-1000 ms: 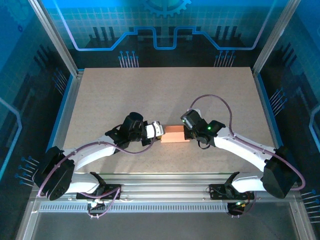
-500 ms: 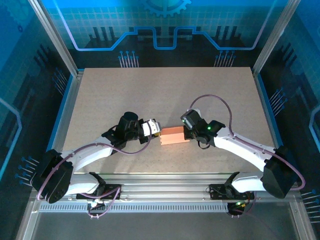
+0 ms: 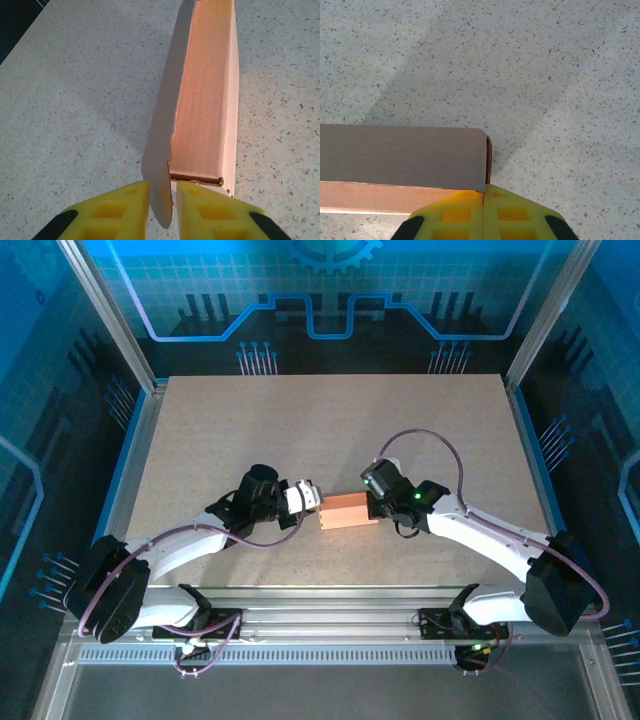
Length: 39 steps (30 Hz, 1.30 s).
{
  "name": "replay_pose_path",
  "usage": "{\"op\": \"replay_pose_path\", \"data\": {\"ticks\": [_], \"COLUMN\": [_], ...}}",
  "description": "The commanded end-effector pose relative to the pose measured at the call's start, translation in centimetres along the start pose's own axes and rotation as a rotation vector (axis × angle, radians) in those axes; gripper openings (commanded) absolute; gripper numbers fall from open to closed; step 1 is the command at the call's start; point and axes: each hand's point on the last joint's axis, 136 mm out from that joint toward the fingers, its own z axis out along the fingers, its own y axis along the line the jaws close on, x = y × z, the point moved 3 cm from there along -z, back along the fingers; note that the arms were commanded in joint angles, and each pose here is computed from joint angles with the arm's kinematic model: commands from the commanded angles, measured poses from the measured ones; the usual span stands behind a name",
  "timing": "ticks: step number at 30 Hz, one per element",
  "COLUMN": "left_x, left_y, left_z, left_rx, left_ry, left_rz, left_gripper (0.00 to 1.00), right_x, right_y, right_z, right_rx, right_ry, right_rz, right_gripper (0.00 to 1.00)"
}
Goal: Fold the paper box
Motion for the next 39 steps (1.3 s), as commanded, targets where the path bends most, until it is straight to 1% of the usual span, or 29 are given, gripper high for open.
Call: {"op": "replay_pose_path", "data": {"ticks": [1,3,7,9,18,21,24,28,39], "left_x": [0.3,0.0,-0.4,-0.7,-2.0,-2.6,-3.1,-3.5,-2.8], "left_y": [-0.2,-0.2,-0.1,0.2,1.1,1.6,2.4,3.2,3.1], "left_z": [-0.1,-0.1,-0.2,-0.2,-0.2,-0.2,-0.1,-0.2,0.7], "left_rx": [0.024,0.032,0.039,0.032,0.016,0.007,-0.027,-0.075,-0.09], "left_ry": [0.009,0.005,0.002,-0.001,-0.016,-0.025,-0.017,-0.007,0.044], "left_rz": [-0.01,-0.013,-0.047,-0.07,-0.175,-0.256,-0.355,-0.446,-0.549], "left_gripper": [0.18,0.14,0.02,0.0,0.0,0.0,0.0,0.0,0.0], "right_x": [0.2,0.3,0.2,0.2,0.2,0.2,0.1,0.2,-0.1], "right_y": [0.7,0.7,0.7,0.7,0.7,0.8,0.9,1.2,1.7], "right_z": [0.1,0.1,0.0,0.0,-0.1,-0.2,-0.2,-0.2,-0.5], "right_rx": [-0.019,-0.02,-0.02,-0.02,-0.007,0.004,0.011,0.015,0.052], "right_ry": [0.004,0.006,0.004,0.003,-0.002,-0.003,-0.006,-0.007,-0.018], "right_rz": [-0.012,-0.012,-0.011,-0.009,-0.003,-0.001,0.001,-0.002,-0.04], "right_gripper": [0.0,0.0,0.0,0.0,0.0,0.0,0.0,0.0,0.0]}}
